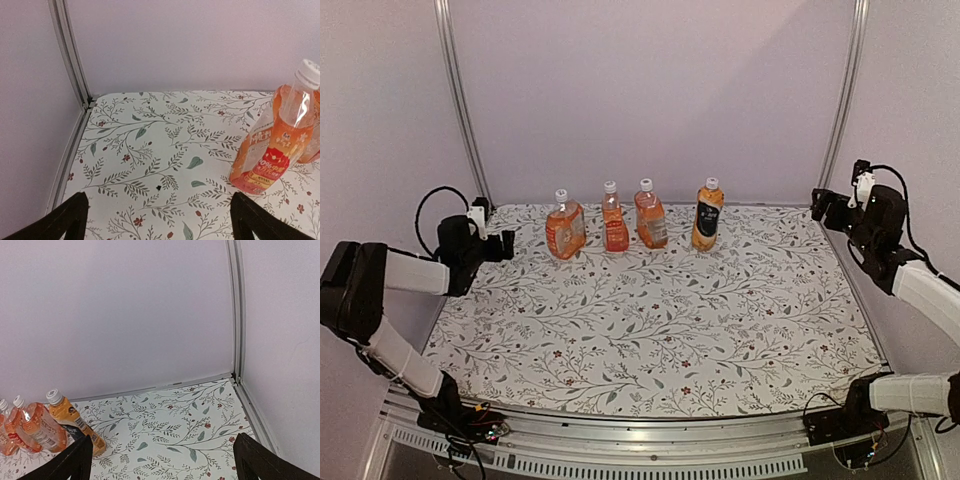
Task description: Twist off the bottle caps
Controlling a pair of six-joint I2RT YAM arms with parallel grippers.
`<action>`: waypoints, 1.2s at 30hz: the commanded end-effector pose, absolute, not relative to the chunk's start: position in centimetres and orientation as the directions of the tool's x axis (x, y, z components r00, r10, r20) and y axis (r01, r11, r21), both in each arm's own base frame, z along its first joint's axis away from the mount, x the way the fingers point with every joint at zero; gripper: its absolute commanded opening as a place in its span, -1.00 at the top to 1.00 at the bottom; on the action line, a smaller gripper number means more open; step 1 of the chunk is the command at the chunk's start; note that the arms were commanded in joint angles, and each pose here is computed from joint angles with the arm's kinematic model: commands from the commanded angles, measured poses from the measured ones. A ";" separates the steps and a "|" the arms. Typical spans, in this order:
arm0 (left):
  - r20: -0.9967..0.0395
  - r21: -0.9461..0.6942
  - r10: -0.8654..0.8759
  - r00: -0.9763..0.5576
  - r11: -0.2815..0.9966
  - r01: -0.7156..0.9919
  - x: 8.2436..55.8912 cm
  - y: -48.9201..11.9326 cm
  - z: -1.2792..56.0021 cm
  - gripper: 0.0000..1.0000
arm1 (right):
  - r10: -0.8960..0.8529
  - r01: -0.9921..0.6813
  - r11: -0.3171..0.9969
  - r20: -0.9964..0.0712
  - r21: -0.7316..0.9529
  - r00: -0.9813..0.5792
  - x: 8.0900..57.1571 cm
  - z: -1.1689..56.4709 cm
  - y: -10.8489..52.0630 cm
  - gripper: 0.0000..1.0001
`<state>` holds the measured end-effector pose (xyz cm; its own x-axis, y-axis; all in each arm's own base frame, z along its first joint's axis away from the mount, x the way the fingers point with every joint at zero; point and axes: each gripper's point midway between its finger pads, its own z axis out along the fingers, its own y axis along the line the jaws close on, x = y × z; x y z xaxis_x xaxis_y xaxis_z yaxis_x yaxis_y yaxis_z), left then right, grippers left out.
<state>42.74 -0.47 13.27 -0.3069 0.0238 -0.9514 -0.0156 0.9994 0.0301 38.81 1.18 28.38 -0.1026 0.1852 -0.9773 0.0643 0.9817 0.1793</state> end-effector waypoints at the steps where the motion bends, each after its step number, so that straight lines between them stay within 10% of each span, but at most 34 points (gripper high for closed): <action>1: -0.914 0.056 0.123 -0.386 0.982 0.182 43.4 -2.5 16.1 -0.99 | 0.263 -0.101 0.943 -0.893 0.318 -0.365 36.9 26.4 5.4 -0.97; 8: -0.877 -0.090 0.191 -0.441 0.836 0.541 41.3 -7.3 18.8 -0.80 | 0.212 -0.223 0.916 -0.874 0.334 -0.438 35.2 29.6 10.5 -0.97; 29: -0.779 0.056 0.451 -0.435 0.742 0.668 49.8 -16.2 14.3 -0.99 | 0.207 -0.180 0.919 -0.819 0.350 -0.535 32.8 27.4 11.4 -0.97; 36: -0.766 0.073 0.464 -0.445 0.751 0.656 51.1 -15.9 12.1 -0.61 | 0.238 -0.175 0.912 -0.826 0.371 -0.511 32.3 28.3 11.2 -0.97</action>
<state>50.32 -15.65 12.81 -0.4611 0.4447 -0.7679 0.6529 0.7561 0.0458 32.96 11.40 28.10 -0.5154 0.2157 -0.8293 -0.1905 0.9148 0.3562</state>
